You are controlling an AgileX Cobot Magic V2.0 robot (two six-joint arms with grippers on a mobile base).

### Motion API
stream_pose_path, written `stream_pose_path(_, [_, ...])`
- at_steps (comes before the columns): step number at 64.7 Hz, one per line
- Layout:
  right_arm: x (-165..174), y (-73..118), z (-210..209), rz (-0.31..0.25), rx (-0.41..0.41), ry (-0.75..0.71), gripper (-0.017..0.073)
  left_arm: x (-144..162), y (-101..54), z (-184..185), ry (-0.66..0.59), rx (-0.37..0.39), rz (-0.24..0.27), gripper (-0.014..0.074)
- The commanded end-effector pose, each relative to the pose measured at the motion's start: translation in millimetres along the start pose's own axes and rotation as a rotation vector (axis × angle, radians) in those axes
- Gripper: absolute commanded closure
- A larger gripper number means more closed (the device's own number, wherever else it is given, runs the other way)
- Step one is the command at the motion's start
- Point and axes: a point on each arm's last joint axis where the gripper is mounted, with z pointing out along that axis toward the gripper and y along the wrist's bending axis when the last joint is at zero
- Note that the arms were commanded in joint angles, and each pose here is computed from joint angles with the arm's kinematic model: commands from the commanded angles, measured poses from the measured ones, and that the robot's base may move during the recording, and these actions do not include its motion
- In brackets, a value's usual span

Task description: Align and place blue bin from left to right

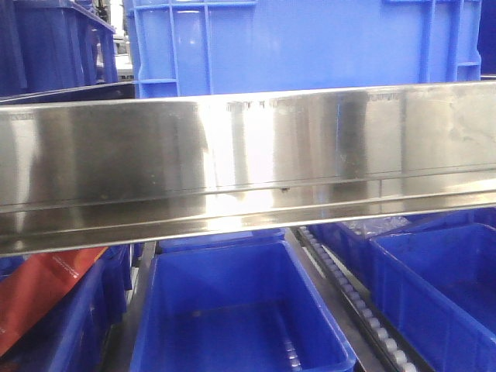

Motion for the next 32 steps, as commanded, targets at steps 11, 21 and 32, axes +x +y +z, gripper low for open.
stream_pose_path(11, [-2.4, 0.0, -1.1, -0.013, -0.001, -0.030, 0.0648, -2.6, -0.1, -0.6, -0.027, 0.001, -0.004, 0.0592])
stream_pose_path(21, [-2.4, 0.0, -1.1, -0.013, -0.001, -0.030, 0.0648, -2.6, -0.1, -0.6, -0.027, 0.001, -0.004, 0.0592])
stream_pose_path(32, [-2.4, 0.0, -1.1, -0.013, -0.001, -0.030, 0.0648, -2.6, -0.1, -0.6, -0.027, 0.001, -0.004, 0.0592])
